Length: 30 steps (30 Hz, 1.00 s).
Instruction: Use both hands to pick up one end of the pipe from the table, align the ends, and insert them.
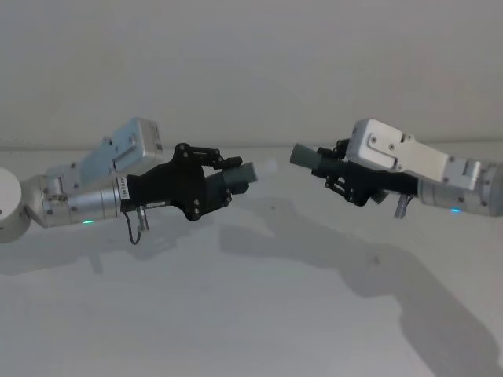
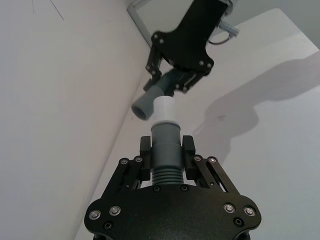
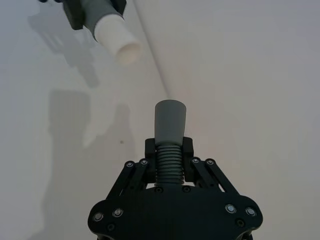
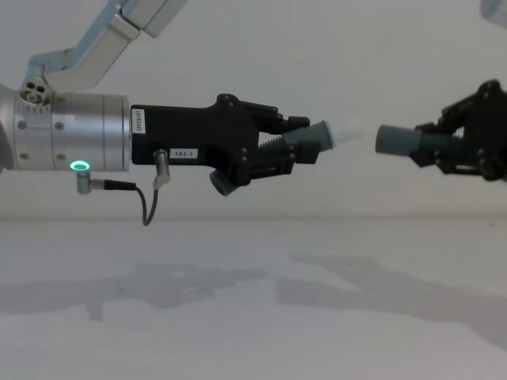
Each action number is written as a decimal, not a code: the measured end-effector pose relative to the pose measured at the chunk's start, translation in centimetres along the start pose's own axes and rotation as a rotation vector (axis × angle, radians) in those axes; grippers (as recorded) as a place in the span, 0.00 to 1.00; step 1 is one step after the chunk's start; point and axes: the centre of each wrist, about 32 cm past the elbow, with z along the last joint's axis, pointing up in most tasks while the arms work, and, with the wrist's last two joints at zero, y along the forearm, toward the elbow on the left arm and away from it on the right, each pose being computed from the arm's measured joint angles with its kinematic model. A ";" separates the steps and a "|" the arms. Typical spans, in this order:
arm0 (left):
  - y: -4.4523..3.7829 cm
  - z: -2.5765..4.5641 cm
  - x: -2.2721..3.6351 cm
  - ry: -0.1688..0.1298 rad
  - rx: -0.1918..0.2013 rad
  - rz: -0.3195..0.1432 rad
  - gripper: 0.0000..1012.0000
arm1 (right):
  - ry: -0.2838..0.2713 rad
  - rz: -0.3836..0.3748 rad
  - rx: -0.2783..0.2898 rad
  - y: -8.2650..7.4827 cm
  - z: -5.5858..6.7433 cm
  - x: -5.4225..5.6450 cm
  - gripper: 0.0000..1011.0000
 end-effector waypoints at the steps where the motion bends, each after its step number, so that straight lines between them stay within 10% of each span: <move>1: 0.00 0.00 0.00 0.000 0.000 0.000 0.33 | -0.018 0.001 0.005 -0.2 0.0 0.3 0.26; 16: 0.00 0.00 0.00 0.000 0.000 0.000 0.33 | -0.371 0.059 0.103 -3.4 -0.1 4.3 0.26; 30: 0.00 0.00 0.00 0.000 0.000 0.000 0.33 | -0.577 0.183 0.155 -4.8 0.8 6.9 0.26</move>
